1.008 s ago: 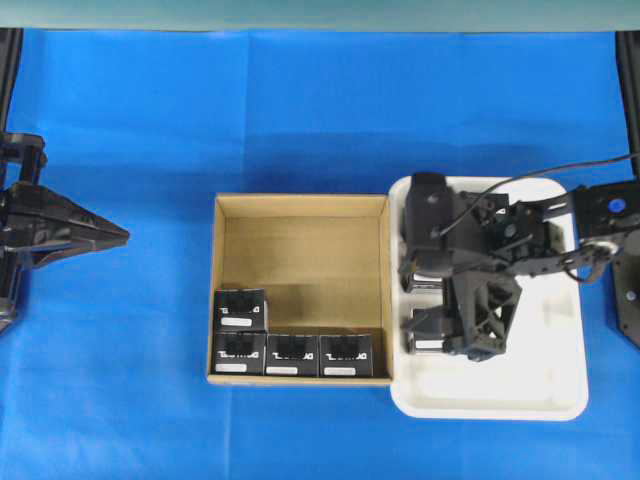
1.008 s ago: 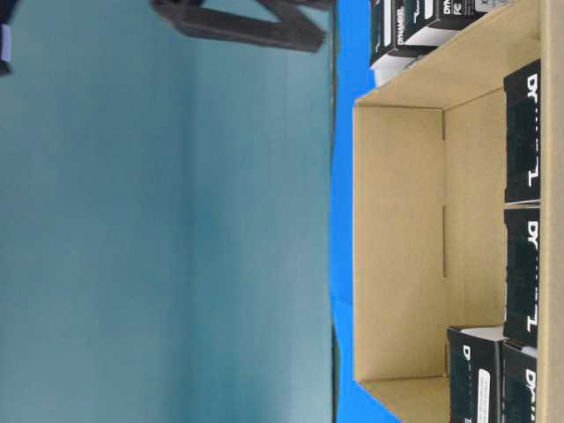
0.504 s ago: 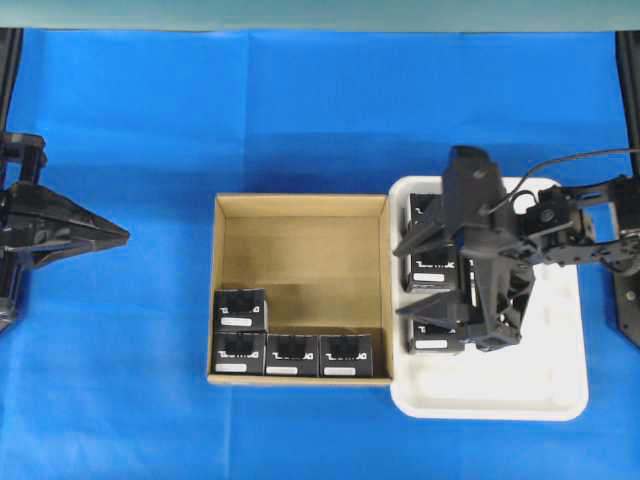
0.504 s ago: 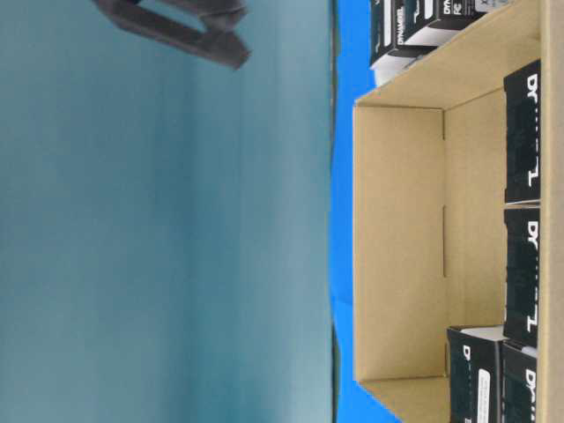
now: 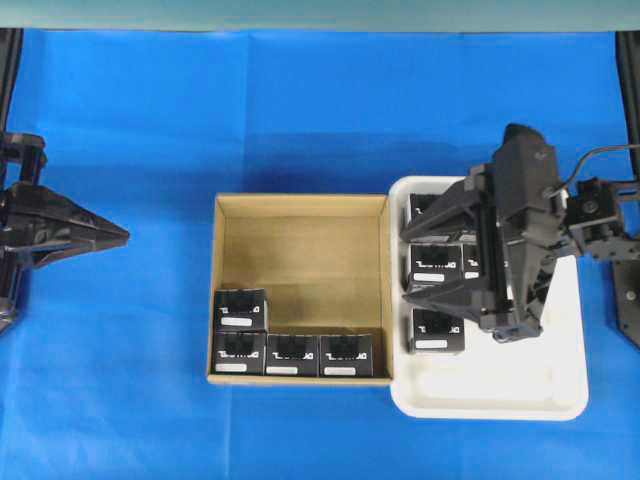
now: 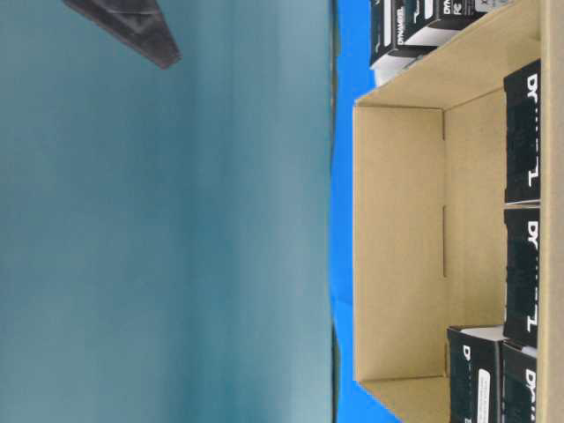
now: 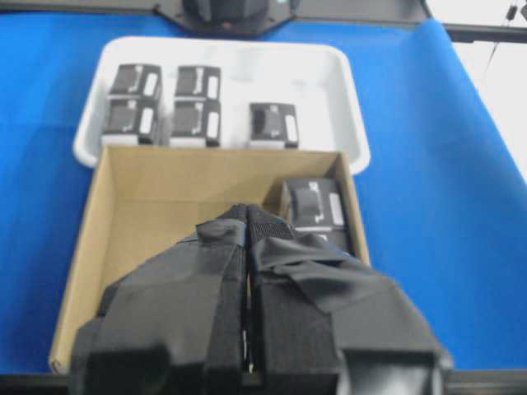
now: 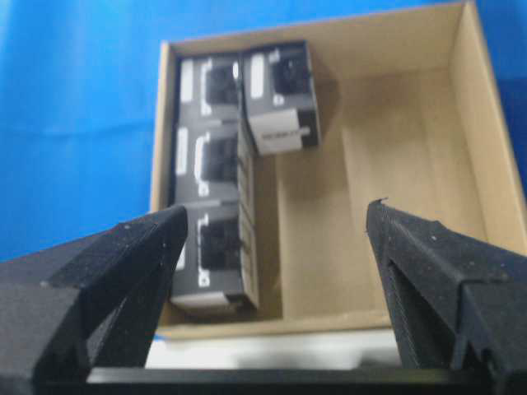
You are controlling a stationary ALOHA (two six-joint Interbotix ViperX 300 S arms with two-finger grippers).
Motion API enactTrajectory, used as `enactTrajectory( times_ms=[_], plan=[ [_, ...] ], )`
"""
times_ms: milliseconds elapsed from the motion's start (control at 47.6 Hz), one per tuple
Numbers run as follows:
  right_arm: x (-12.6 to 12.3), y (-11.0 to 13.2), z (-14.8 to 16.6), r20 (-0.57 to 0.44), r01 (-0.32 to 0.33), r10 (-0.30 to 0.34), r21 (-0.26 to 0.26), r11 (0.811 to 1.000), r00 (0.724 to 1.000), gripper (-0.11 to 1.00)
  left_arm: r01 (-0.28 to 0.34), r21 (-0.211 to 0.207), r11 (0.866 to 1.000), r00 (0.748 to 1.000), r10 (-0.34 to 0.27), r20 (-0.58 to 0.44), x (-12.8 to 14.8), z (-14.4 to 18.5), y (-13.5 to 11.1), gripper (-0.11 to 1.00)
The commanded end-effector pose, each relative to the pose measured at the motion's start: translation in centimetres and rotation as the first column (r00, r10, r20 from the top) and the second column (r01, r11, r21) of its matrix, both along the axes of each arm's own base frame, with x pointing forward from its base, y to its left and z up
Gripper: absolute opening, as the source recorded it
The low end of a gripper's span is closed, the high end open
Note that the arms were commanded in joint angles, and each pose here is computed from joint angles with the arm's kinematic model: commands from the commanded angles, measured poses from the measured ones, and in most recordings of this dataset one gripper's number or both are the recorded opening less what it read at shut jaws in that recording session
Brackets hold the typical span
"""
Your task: Pick the box from inside the cardboard box.
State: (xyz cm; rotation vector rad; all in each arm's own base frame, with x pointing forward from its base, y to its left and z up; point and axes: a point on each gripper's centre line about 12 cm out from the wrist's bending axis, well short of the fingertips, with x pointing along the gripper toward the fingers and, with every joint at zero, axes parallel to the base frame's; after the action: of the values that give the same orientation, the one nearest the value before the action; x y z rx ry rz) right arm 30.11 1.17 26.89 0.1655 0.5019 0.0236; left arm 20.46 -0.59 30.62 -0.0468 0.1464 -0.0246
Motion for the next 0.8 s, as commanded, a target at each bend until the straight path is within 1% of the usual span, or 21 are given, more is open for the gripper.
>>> enactTrajectory(
  times_ms=[0, 210, 420, 525, 777],
  plan=[
    [-0.1, -0.1, 0.8, 0.059, 0.008, -0.008, -0.005, 1.000, 0.998, 0.92, 0.003, 0.002, 1.000, 1.000, -0.003, 0.026, 0.2, 1.0, -0.1, -0.03],
    [-0.4, -0.3, 1.9, 0.149, 0.027, -0.026, -0.008, 1.000, 0.988, 0.92, 0.009, 0.002, 1.000, 1.000, -0.010, 0.028, 0.2, 1.1, -0.2, -0.03],
    [0.0, -0.6, 2.8, 0.230, 0.048, -0.045, -0.010, 0.999, 0.972, 0.92, 0.010, 0.004, 1.000, 1.000, -0.010, 0.029, 0.1, 1.1, -0.2, -0.03],
    [-0.1, -0.7, 3.0, 0.241, 0.053, -0.050, -0.007, 0.999, 0.969, 0.92, 0.013, 0.004, 1.000, 0.999, -0.013, 0.031, 0.1, 1.1, -0.3, -0.03],
    [-0.2, -0.6, 2.8, 0.231, 0.050, -0.047, -0.004, 0.999, 0.972, 0.92, 0.016, 0.004, 1.000, 0.999, -0.016, 0.034, 0.1, 1.2, -0.3, -0.03]
  ],
)
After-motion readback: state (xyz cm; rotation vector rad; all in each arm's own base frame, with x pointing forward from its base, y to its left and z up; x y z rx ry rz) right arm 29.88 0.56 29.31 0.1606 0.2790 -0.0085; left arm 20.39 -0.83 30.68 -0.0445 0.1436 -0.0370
